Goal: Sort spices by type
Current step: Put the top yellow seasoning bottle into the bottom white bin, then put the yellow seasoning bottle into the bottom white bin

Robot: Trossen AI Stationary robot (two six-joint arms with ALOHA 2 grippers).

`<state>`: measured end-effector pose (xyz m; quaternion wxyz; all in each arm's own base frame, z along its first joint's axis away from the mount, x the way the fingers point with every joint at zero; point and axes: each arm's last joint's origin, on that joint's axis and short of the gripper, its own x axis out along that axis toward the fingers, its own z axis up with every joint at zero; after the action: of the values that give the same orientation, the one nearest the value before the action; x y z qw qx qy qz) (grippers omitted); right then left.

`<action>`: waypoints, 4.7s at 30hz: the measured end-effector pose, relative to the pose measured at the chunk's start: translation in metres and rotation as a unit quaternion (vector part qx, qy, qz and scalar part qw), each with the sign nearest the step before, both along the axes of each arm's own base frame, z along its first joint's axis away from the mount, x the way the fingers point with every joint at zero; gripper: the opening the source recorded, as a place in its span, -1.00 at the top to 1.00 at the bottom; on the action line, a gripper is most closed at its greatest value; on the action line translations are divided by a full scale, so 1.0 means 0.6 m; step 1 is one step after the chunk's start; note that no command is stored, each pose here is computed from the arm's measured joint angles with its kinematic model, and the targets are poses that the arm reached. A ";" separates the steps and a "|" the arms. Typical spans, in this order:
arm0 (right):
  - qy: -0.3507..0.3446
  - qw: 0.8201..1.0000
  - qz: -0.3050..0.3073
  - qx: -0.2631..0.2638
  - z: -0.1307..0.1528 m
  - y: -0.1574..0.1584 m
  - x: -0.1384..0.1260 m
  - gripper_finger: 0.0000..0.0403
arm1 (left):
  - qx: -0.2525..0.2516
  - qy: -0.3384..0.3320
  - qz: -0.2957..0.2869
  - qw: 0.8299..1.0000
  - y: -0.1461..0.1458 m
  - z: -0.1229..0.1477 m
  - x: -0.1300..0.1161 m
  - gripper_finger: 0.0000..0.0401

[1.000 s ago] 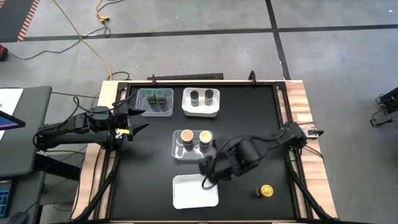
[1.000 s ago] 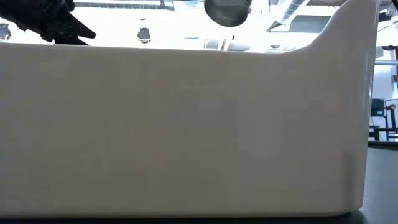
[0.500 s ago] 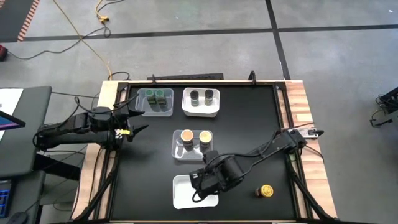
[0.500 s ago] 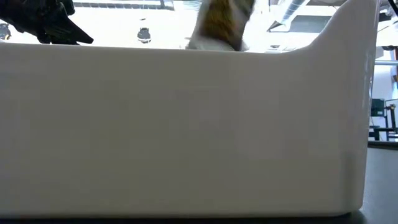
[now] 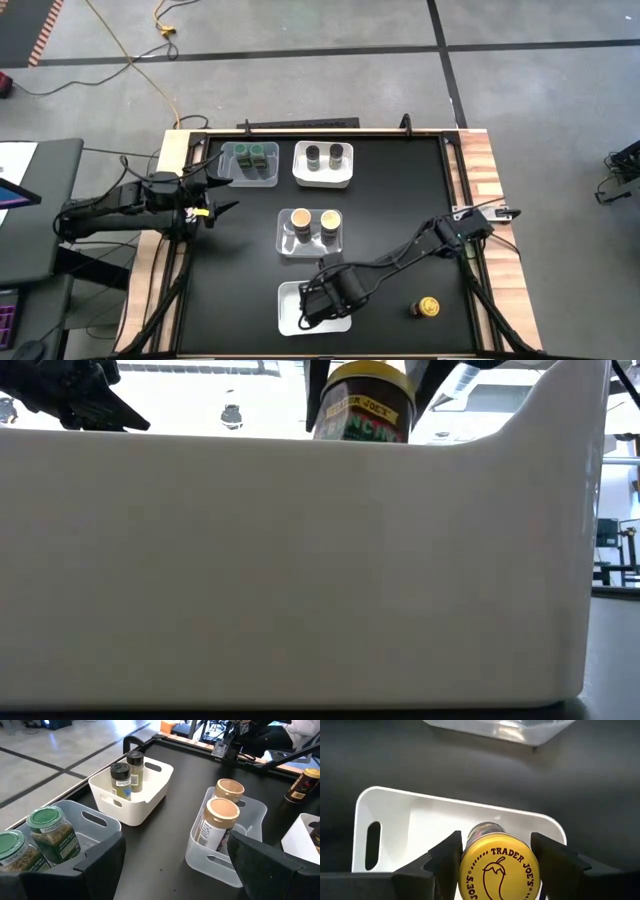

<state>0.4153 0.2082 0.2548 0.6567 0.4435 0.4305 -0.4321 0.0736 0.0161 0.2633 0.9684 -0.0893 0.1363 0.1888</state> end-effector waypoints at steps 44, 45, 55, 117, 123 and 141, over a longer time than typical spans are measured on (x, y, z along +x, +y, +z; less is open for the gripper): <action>0.003 1.000 0.005 -0.010 0.000 -0.005 0.000 -0.33 | 0.000 0.001 0.000 1.000 0.000 0.000 0.000 -0.67; 0.001 1.000 0.005 -0.014 0.000 -0.005 0.000 -0.36 | 0.000 0.001 0.000 1.000 0.000 0.000 0.000 -0.67; -0.004 1.000 0.011 -0.020 0.002 0.004 -0.005 -0.69 | 0.000 0.001 0.000 1.000 0.000 0.000 0.000 -0.67; 0.121 0.990 -0.005 0.066 0.035 0.039 -0.363 -0.69 | 0.000 0.001 0.000 1.000 0.000 -0.001 0.000 -0.67; 0.121 0.990 0.040 0.065 0.035 0.044 -0.365 -0.69 | 0.000 0.001 0.000 1.000 0.000 -0.001 0.000 -0.67; 0.124 0.987 0.083 0.056 0.031 0.048 -0.369 -0.85 | 0.000 0.001 0.000 1.000 0.000 -0.001 0.000 -0.67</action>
<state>0.1936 0.2369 0.2736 0.6061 0.3853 0.5672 -0.4031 0.0737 0.0162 0.2629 0.9682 -0.0892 0.1373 0.1891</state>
